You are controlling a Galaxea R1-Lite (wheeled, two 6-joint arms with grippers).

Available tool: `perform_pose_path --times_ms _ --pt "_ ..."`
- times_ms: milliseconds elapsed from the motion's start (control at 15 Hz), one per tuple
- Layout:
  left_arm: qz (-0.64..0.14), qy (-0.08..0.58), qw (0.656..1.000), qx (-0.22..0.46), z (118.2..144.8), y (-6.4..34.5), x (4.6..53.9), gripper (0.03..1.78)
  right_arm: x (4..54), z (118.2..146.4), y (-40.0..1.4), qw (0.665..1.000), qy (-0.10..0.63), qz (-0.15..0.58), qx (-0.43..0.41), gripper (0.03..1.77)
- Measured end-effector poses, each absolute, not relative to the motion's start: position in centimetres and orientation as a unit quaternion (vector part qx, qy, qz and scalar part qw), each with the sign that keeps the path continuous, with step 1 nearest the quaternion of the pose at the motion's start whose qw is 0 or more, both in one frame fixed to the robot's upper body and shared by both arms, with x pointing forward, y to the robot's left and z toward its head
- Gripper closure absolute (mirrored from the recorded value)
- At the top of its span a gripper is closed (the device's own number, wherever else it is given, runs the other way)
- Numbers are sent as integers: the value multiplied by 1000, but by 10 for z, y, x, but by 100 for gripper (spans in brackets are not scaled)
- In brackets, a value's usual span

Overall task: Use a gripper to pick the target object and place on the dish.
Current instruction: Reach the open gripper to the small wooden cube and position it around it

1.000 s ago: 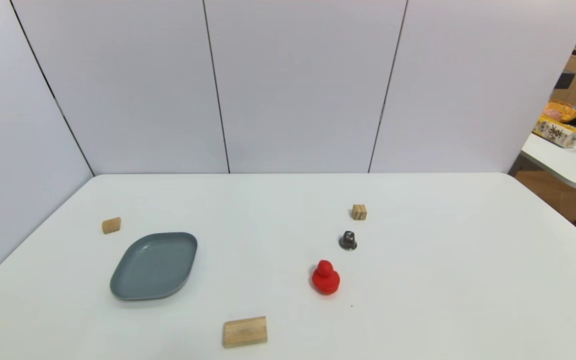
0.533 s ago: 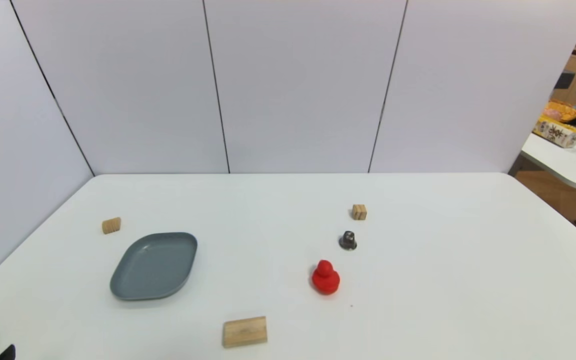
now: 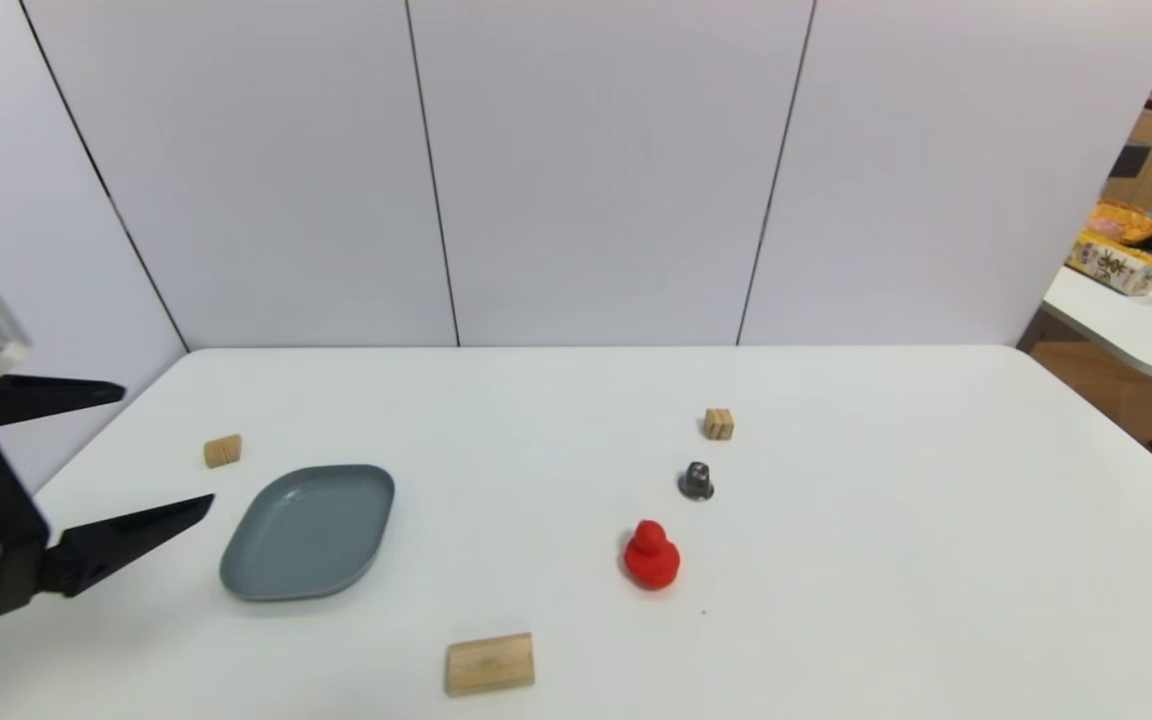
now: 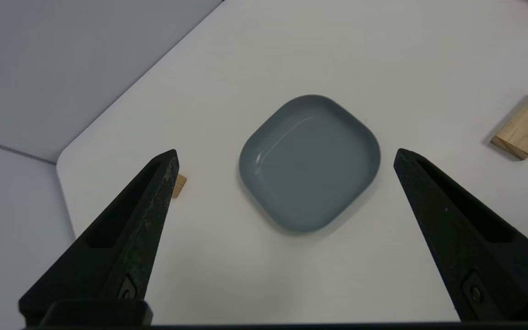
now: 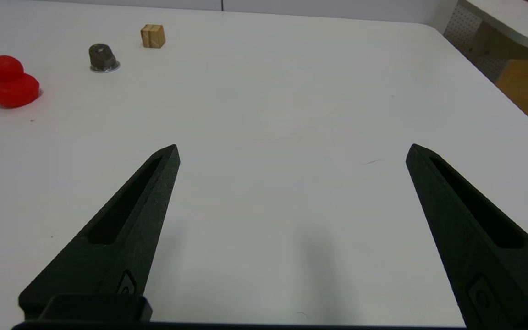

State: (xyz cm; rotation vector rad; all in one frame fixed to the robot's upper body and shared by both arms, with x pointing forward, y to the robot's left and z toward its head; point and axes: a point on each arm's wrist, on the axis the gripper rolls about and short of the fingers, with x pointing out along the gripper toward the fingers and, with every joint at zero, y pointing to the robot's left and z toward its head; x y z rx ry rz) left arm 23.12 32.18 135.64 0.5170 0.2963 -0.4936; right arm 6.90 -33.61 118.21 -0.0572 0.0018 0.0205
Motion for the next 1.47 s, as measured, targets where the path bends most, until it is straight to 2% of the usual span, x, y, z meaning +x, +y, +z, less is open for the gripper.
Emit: perform_pose_path --times_ms 267,533,800,1067,1467 --pt "-331 169 891 260 1351 295 308 12 69 1182 -336 1000 0 10 -29 9" --pt "-407 177 861 249 1340 238 370 12 69 1182 -336 1000 1 10 -29 9" --pt "-450 181 846 224 1331 177 407 12 69 1182 -336 1000 1 10 -29 9" --pt "-438 178 858 200 1332 121 428 12 69 1182 -336 1000 1 10 -29 9" --pt "-370 192 901 123 1325 36 431 12 69 1182 -336 1000 1 10 -29 9"
